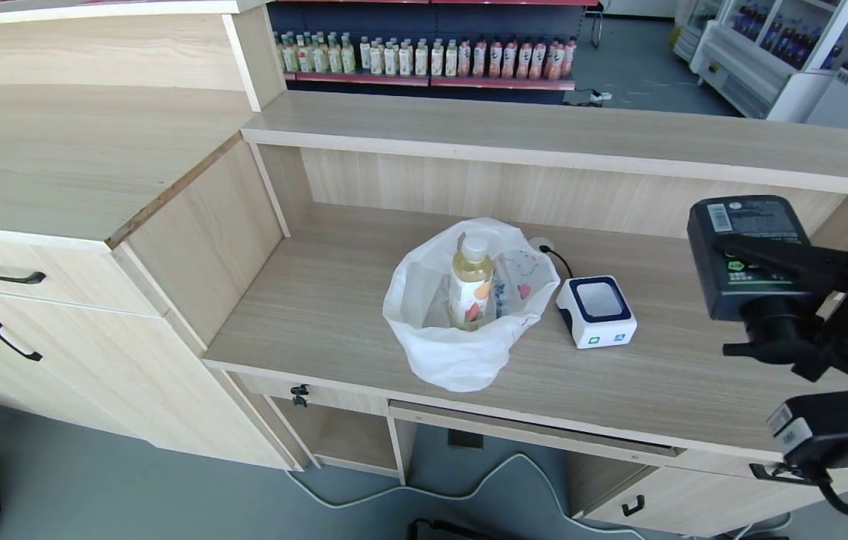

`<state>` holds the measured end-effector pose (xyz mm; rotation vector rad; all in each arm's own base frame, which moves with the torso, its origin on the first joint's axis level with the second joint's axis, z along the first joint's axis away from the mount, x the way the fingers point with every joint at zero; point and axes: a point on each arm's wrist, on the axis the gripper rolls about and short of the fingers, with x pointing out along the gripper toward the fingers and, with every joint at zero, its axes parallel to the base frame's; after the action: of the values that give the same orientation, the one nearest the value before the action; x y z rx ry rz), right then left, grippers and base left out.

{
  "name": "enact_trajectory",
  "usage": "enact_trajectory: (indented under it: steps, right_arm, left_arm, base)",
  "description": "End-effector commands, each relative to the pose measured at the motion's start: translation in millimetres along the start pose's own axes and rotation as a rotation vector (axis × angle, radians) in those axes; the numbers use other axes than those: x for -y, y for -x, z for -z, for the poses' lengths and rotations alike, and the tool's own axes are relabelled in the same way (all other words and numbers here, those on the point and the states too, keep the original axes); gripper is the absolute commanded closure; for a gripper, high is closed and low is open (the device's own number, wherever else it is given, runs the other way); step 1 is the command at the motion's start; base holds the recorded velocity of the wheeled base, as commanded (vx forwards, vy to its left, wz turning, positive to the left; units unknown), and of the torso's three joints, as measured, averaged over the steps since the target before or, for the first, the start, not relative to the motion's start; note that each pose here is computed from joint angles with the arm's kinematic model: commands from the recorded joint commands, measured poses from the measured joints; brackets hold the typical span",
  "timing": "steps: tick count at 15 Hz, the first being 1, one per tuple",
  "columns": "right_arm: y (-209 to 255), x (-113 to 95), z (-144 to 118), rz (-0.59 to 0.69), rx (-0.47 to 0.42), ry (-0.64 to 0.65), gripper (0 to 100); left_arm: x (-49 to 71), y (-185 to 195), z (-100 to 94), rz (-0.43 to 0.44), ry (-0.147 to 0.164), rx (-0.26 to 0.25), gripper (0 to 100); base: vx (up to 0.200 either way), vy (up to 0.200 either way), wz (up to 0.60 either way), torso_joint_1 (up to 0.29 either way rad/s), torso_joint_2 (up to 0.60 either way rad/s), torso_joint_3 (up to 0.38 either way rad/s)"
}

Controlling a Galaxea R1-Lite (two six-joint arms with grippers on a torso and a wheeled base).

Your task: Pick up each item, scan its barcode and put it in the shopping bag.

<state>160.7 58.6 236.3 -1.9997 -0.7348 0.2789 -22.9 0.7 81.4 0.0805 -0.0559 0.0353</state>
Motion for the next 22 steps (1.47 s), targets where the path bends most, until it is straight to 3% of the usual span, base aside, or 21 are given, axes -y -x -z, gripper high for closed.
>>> enact_trajectory:
  steps: [1,3,6,7,9,14,22]
  right_arm:
    - [-6.0,27.0,-33.9,0.211,0.165,0.27,100]
    - [-2.6,41.9,-49.0,0.338,0.21,0.419,100]
    - [-10.6,36.4,-60.8,0.433,0.346,0.504,100]
    - [-9.1,35.6,-62.7,0.449,0.354,0.538,100]
    - [-4.7,35.7,-62.8,0.458,0.358,0.547,100]
    - [9.9,61.5,-65.0,0.614,0.408,0.469,100]
    - [7.0,55.9,-71.0,0.606,0.452,0.46,100]
  left_arm:
    - [0.0,0.0,-0.1,-0.001,0.0,0.001,0]
    - [0.0,0.0,-0.1,-0.001,0.0,0.001,0]
    - [0.0,0.0,-0.1,-0.001,0.0,0.001,0]
    - [0.0,0.0,-0.1,-0.001,0.0,0.001,0]
    - [0.0,0.0,-0.1,-0.001,0.0,0.001,0]
    - [0.0,0.0,-0.1,-0.001,0.0,0.001,0]
    - [0.0,0.0,-0.1,-0.001,0.002,0.001,0]
  base:
    - [0.0,0.0,0.0,0.0,0.0,0.0]
    - [0.0,0.0,0.0,0.0,0.0,0.0]
    - [0.0,0.0,0.0,0.0,0.0,0.0]
    - [0.0,0.0,0.0,0.0,0.0,0.0]
    - [0.0,0.0,0.0,0.0,0.0,0.0]
    - [0.0,0.0,0.0,0.0,0.0,0.0]
    - [0.0,0.0,0.0,0.0,0.0,0.0]
